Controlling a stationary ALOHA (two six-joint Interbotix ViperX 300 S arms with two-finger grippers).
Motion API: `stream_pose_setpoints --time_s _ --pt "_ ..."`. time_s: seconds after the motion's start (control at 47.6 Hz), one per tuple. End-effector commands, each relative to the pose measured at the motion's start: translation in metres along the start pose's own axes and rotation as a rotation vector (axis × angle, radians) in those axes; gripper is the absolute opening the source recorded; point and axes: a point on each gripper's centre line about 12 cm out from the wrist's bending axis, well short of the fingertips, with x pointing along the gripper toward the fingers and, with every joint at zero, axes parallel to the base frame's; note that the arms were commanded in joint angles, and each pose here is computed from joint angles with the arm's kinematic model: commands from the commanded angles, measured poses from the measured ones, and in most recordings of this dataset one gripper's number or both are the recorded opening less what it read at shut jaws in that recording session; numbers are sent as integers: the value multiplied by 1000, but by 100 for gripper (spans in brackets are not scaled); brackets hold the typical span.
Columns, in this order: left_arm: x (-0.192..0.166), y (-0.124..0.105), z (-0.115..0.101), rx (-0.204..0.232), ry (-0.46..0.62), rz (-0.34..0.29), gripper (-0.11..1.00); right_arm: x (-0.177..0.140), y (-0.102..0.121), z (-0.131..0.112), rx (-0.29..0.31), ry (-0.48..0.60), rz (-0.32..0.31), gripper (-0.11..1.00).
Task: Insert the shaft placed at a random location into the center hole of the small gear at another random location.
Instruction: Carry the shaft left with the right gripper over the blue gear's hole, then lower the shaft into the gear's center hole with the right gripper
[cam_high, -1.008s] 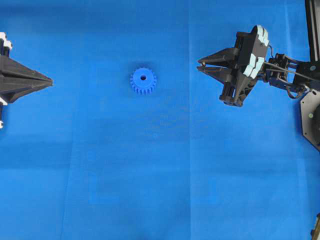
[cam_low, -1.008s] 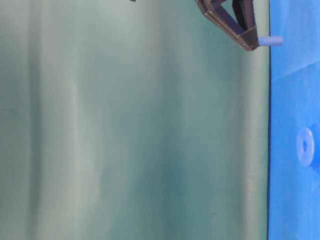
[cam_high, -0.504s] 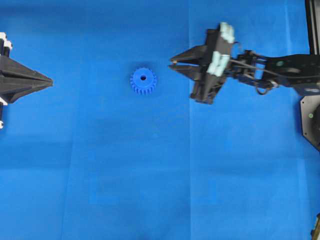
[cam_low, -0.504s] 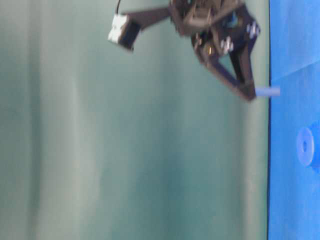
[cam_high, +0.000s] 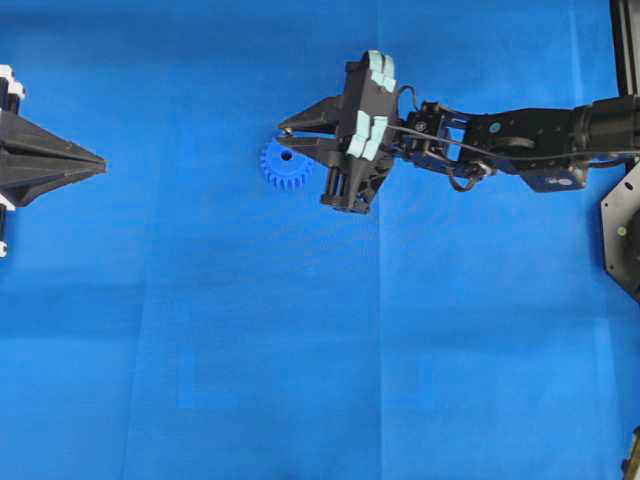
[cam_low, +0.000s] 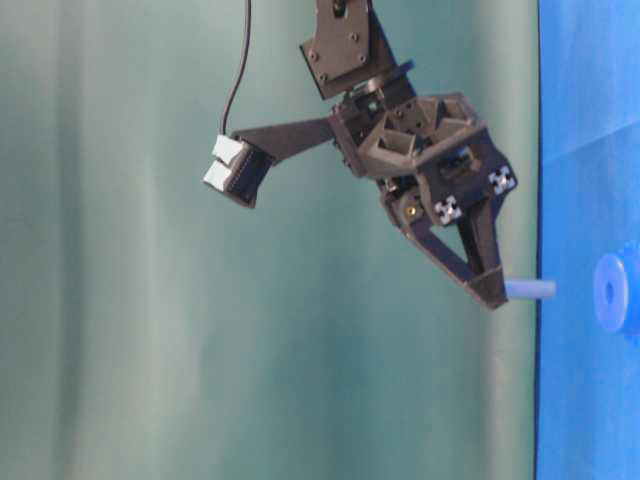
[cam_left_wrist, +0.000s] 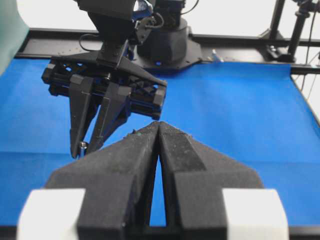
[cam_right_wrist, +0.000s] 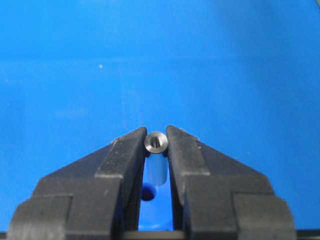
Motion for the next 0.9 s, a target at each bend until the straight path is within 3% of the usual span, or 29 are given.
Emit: stream_pose_setpoints --time_s 0.0,0.189,0.882 --pt "1 0 4 0 -11 1 0 1 4 15 -2 -39 10 3" --pt "1 0 4 0 -12 1 0 2 3 12 1 -35 8 3" --pt "1 0 4 -1 -11 1 0 27 -1 -32 37 39 -24 3"
